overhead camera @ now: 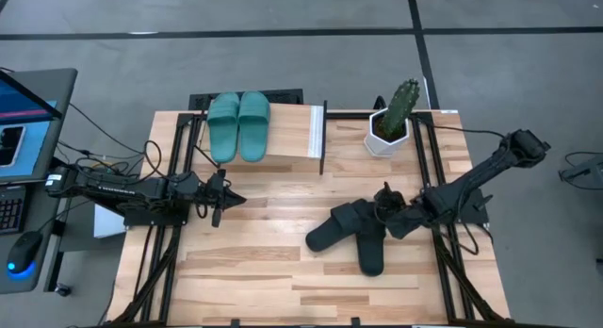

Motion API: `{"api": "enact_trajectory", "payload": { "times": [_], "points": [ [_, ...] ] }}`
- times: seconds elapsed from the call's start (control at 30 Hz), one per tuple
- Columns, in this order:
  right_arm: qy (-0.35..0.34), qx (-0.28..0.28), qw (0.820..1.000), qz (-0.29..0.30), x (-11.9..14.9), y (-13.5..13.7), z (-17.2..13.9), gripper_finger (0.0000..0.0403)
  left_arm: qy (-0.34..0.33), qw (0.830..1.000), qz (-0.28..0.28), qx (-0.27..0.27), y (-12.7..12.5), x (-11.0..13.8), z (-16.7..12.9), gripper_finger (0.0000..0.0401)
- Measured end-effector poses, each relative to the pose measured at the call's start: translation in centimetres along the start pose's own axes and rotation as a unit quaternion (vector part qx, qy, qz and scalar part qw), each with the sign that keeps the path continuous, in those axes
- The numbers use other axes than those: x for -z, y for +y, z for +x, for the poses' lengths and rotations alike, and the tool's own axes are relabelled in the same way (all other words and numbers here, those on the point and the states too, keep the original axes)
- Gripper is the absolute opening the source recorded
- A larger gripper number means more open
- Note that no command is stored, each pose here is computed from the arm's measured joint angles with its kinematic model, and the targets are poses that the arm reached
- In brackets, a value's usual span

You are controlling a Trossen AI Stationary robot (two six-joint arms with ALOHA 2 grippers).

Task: Pick and place slides into the shelf
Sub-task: Put the left black slide on the shelf

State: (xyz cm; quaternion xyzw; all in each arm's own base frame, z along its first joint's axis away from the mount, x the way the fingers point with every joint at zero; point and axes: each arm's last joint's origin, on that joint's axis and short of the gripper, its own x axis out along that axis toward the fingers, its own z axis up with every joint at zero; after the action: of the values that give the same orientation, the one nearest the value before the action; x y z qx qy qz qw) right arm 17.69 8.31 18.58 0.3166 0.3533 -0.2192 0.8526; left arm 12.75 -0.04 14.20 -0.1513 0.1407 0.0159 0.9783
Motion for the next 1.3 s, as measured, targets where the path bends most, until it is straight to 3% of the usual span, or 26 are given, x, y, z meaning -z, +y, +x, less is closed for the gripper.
{"api": "enact_trajectory", "payload": {
  "times": [0.37,0.9,1.3],
  "points": [
    [0.018,0.04,0.999,0.016,-1.8,-1.4,-0.4,0.017,-0.001,1.0,-0.003,0.0,0.0,0.0,0.0,0.0],
    [0.059,0.043,0.997,0.033,-2.0,-1.8,0.1,0.0172,0.0,1.0,-0.003,0.0,0.0,0.0,0.0,0.0],
    [0.079,0.08,0.994,0.017,-1.1,-1.3,2.9,0.0169,0.001,1.0,-0.003,0.0,0.0,0.0,0.0,0.0]
  ]
}}
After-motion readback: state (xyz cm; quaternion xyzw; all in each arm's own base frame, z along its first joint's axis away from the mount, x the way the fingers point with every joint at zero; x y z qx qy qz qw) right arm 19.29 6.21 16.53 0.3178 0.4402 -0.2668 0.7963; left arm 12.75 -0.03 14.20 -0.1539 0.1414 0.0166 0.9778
